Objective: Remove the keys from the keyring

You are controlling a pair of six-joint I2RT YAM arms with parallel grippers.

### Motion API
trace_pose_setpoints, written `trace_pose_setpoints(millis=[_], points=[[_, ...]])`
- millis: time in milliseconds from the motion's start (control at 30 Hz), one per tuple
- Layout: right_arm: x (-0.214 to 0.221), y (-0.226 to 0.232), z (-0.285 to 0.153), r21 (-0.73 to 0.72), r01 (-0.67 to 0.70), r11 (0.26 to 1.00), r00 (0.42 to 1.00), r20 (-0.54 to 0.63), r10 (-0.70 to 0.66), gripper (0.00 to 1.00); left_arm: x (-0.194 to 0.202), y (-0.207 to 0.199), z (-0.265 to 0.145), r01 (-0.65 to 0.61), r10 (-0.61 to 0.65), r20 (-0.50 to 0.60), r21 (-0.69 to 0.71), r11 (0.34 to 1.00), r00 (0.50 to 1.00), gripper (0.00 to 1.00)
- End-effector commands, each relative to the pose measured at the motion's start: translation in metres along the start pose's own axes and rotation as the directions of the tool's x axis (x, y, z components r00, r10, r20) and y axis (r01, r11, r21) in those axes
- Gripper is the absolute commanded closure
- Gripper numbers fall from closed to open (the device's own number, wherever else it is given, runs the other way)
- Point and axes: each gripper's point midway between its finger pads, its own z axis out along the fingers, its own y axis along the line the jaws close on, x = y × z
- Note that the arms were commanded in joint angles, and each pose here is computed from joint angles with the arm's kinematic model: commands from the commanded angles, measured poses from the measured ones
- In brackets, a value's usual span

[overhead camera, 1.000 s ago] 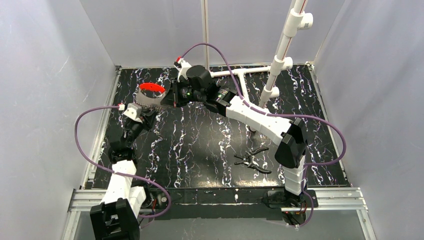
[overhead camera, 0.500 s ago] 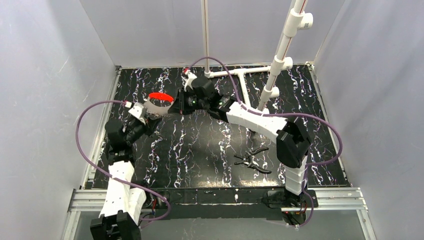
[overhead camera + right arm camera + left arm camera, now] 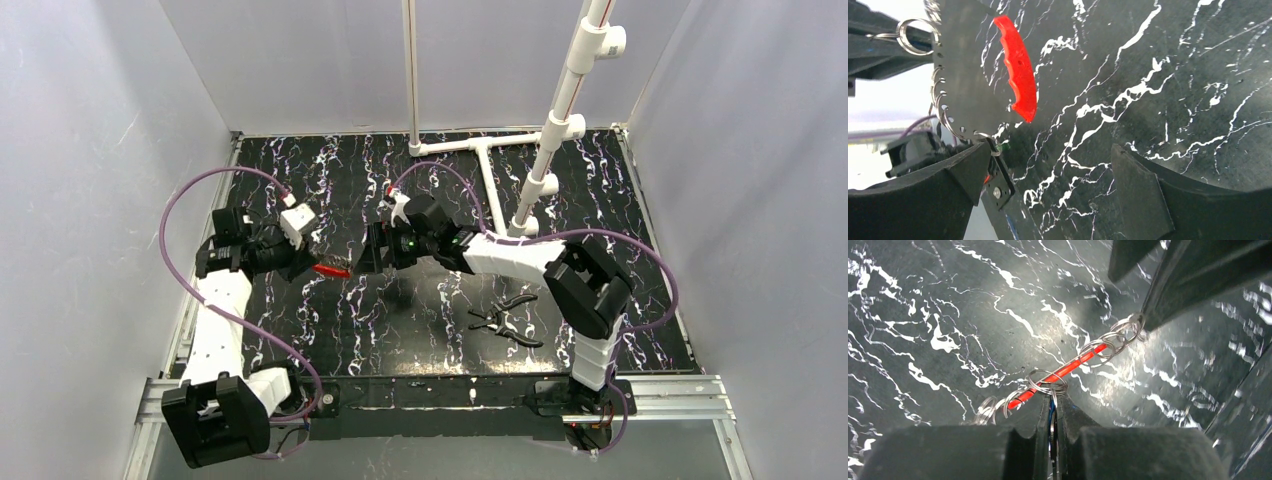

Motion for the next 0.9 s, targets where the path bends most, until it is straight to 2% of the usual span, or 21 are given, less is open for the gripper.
trace_pose_setpoints(millis=[0, 200, 300, 433, 533, 633, 867], points=[[-0.023, 0.047, -0.028, -0.158, 0.194, 0.968, 0.979, 0.088, -0.182, 0.02, 0.003, -0.036, -0.022, -0.241, 0.252, -0.042, 0.173, 0.955, 0.967, 1.00], [-0.023, 0.064, -0.045, -0.217, 0.326, 0.920, 0.945, 0.092, -0.313, 0.02, 0.004, -0.064, -0.036, -0.492, 0.508, 0.025, 0.291, 0.820, 0.861, 1.00], [-0.023, 0.071, -0.054, -0.237, 0.377, 0.895, 0.926, 0.090, -0.366, 0.02, 0.001, -0.070, -0.039, -0.555, 0.565, 0.066, 0.310, 0.772, 0.823, 1.00], [-0.025, 0.076, -0.064, -0.234, 0.471, 0.851, 0.881, 0.086, -0.465, 0.02, -0.011, -0.073, -0.041, -0.603, 0.599, 0.117, 0.296, 0.741, 0.793, 1.00], [-0.028, 0.079, -0.072, -0.233, 0.542, 0.808, 0.840, 0.100, -0.534, 0.02, -0.021, -0.079, -0.045, -0.676, 0.655, 0.175, 0.268, 0.686, 0.735, 1.00], [-0.030, 0.081, -0.077, -0.236, 0.623, 0.746, 0.779, 0.105, -0.618, 0.02, -0.026, -0.090, -0.049, -0.776, 0.741, 0.232, 0.220, 0.591, 0.630, 1.00], [-0.052, 0.082, -0.094, -0.147, 0.761, 0.632, 0.647, 0.109, -0.754, 0.02, -0.043, -0.109, -0.057, -0.942, 0.886, 0.327, 0.055, 0.330, 0.329, 1.00]])
